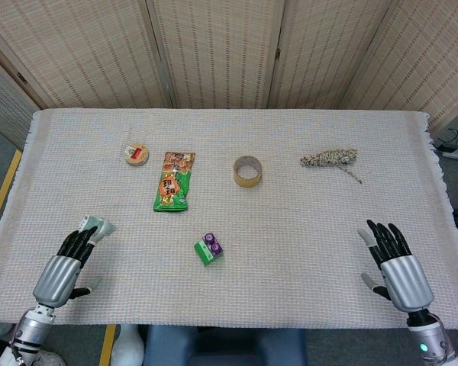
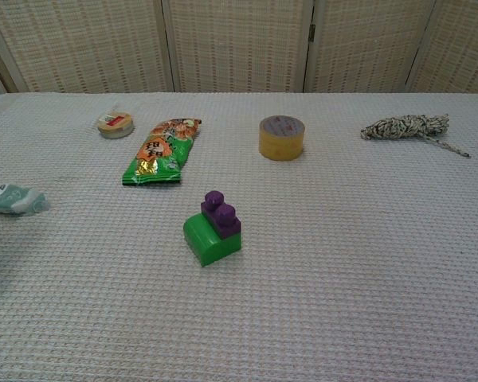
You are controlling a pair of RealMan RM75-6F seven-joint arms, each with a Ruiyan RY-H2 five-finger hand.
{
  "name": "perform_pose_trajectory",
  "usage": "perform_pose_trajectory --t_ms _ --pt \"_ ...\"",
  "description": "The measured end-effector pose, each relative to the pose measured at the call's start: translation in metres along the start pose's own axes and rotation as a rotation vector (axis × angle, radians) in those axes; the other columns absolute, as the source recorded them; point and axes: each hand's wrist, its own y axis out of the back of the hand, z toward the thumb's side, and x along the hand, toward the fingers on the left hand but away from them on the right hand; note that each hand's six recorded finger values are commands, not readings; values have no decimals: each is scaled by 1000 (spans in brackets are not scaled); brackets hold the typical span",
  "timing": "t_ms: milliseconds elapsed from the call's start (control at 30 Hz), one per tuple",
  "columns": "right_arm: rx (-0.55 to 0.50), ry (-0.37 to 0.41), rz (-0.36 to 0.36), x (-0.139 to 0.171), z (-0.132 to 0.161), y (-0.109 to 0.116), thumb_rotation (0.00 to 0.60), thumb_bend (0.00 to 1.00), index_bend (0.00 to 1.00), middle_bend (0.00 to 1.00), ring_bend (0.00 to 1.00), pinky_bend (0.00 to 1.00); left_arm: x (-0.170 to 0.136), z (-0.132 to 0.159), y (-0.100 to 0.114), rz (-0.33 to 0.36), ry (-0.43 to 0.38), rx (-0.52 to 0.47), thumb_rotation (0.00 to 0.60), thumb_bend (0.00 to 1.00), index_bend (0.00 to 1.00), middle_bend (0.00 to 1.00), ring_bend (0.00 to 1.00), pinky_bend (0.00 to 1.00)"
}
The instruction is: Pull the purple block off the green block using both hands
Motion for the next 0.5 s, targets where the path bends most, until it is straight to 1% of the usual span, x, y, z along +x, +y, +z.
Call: perform_pose_trajectory --t_ms 67,133,167,233,367,500 --pt "-3 1 -11 1 0 3 600 270 0 0 0 0 9 13 -10 -21 -43 -46 600 333 117 0 0 0" --pt "-6 2 -23 1 1 5 600 270 0 0 0 0 15 22 -16 -51 -78 -51 600 333 153 0 0 0" --pt "-6 1 -22 1 1 4 600 270 0 0 0 0 20 28 -19 -70 -102 -47 600 334 164 0 0 0" --pt "-3 0 -15 0 1 3 600 270 0 0 0 0 29 40 -21 -89 -142 -37 600 334 196 0 0 0" --pt "1 -12 10 -4 -2 -3 600 270 0 0 0 0 48 63 -21 -92 -211 -5 600 335 247 0 0 0" --pt "0 -24 7 -7 -5 -2 600 270 0 0 0 0 65 81 -22 -105 -254 34 600 335 256 0 0 0"
